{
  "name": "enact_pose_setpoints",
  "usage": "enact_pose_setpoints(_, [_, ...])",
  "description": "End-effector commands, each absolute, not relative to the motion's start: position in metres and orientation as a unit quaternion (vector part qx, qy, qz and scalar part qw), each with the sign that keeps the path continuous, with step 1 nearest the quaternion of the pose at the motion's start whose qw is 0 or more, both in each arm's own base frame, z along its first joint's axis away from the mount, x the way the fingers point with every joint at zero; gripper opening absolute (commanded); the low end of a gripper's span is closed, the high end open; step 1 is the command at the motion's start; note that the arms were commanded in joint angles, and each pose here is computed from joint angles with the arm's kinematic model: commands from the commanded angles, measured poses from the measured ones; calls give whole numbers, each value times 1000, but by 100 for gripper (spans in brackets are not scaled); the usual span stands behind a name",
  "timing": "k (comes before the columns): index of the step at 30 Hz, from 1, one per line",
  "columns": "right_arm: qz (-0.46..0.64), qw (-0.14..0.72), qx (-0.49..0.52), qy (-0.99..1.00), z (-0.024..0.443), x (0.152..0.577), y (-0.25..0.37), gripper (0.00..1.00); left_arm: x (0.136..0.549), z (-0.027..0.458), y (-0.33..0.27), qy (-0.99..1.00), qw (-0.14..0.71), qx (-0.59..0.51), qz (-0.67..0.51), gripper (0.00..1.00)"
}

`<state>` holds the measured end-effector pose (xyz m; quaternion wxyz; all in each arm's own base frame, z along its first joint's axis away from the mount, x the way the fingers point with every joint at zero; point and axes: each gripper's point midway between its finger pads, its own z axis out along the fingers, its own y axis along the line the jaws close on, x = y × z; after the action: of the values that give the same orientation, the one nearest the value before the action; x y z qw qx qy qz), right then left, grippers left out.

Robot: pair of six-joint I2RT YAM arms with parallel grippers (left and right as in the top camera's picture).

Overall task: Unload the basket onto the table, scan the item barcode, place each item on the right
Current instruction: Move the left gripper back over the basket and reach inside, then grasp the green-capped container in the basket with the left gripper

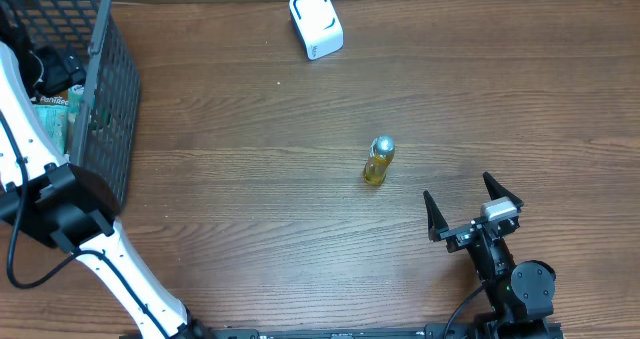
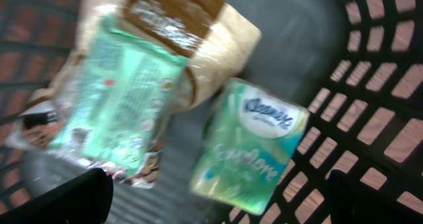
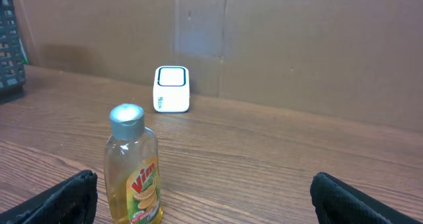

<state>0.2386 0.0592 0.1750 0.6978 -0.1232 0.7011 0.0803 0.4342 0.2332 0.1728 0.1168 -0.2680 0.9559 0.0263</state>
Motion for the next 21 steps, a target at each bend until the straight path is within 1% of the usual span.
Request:
enact_pose_setpoints(1, [80, 698, -123, 701, 172, 239, 59, 100, 441, 151, 220, 969, 99, -227, -15, 100])
enact_pose_setpoints(6, [80, 698, -123, 701, 172, 239, 59, 100, 438, 121, 218, 971, 59, -229, -26, 100])
enact_pose_setpoints(13, [80, 698, -123, 701, 172, 239, 59, 100, 439, 89, 206, 975, 18, -220, -36, 93])
enact_pose_setpoints(16, [80, 698, -123, 701, 172, 239, 59, 100, 439, 82, 203, 975, 9, -218, -39, 86])
enact_pose_setpoints(21, [80, 698, -123, 701, 172, 239, 59, 100, 437, 81, 203, 975, 5, -218, -39, 69])
